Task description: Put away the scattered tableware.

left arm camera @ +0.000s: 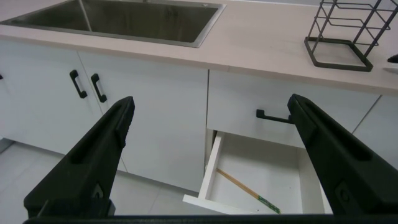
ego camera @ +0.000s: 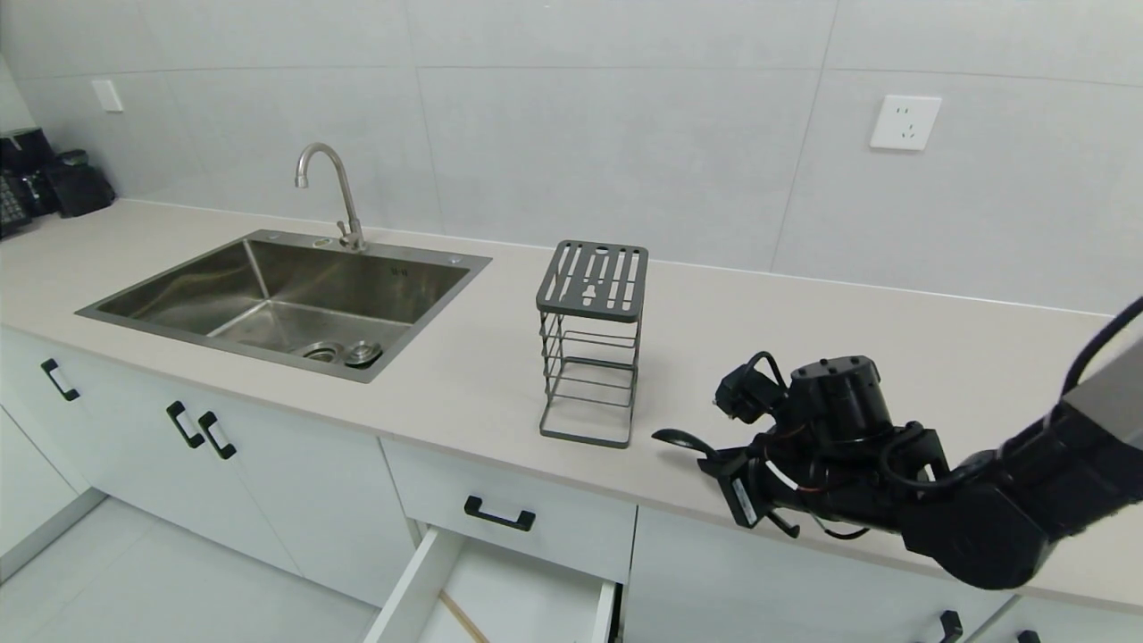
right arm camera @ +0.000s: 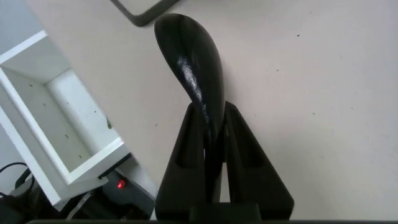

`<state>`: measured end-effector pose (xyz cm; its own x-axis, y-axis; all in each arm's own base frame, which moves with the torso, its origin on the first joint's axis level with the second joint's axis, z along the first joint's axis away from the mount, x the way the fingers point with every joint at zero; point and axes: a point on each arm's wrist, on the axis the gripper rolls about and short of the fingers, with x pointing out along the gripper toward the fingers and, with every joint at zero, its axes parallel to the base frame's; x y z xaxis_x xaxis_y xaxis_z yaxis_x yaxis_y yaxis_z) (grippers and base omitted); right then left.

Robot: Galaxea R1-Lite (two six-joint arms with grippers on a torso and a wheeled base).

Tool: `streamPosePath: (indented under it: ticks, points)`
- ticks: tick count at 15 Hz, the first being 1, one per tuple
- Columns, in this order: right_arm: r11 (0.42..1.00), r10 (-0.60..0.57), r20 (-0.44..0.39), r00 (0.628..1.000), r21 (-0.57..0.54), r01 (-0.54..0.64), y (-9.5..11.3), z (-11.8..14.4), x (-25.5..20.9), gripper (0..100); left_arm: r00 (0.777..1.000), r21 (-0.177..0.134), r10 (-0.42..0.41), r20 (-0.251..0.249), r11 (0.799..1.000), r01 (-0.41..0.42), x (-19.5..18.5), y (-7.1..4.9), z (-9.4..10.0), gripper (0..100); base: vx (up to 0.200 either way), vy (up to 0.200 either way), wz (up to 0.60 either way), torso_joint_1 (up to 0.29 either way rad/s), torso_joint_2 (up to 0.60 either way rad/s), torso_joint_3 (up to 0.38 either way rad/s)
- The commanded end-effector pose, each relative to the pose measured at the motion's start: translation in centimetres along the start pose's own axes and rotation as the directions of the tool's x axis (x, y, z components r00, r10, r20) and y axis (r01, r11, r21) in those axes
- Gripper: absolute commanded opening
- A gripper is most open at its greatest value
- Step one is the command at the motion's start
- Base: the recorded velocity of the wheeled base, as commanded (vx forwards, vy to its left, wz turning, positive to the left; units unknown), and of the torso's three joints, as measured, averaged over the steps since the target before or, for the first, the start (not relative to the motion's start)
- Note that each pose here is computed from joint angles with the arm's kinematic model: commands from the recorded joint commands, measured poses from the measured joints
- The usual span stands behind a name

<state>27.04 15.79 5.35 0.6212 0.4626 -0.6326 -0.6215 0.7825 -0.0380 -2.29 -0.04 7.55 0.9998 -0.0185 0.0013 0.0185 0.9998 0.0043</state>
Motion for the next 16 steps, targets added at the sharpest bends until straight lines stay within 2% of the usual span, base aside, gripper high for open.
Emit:
streamPosePath:
  ticks: [1,2,4,5,9,13,16]
  points:
    - [0.997,0.060,0.025,0.998,-0.054,-0.058,2.6,-0.2,-2.9,0,1.000,0.000,0.000,-0.001,1.000,0.000,0.0,0.0,0.0,100,0.000,0.000,0.00,0.000,0.00,0.000]
    - [0.995,0.072,0.022,0.997,-0.065,-0.071,3.1,-0.3,-3.1,0,1.000,0.000,0.000,-0.001,1.000,0.000,0.0,0.0,0.0,100,0.000,0.000,0.00,0.000,0.00,0.000]
    - [0.976,0.175,-0.006,0.984,-0.131,-0.175,6.8,-1.4,-4.2,0,1.000,0.000,0.000,-0.001,1.000,0.000,0.0,0.0,0.0,100,0.000,0.000,0.00,0.000,0.00,0.000]
    - [0.969,0.198,-0.001,0.980,-0.154,-0.196,7.6,-1.3,-4.2,0,1.000,0.000,0.000,-0.001,1.000,0.000,0.0,0.0,0.0,100,0.000,0.000,0.00,0.000,0.00,0.000]
    - [0.951,0.249,0.015,0.968,-0.192,-0.242,9.4,-0.7,-4.4,0,1.000,0.000,0.000,-0.001,1.000,0.000,0.0,0.0,0.0,100,0.000,0.000,0.00,0.000,0.00,0.000]
    - [0.928,0.307,0.083,0.948,-0.246,-0.279,12.0,1.6,-3.7,0,1.000,0.000,0.000,-0.001,1.000,0.000,0.0,0.0,0.0,100,0.000,0.000,0.00,0.000,0.00,0.000]
    - [0.883,0.335,0.048,0.941,-0.364,-0.295,14.3,1.4,-1.8,0,1.000,0.000,0.000,-0.001,1.000,0.000,0.0,0.0,0.0,100,0.000,0.000,0.00,0.000,0.00,0.000]
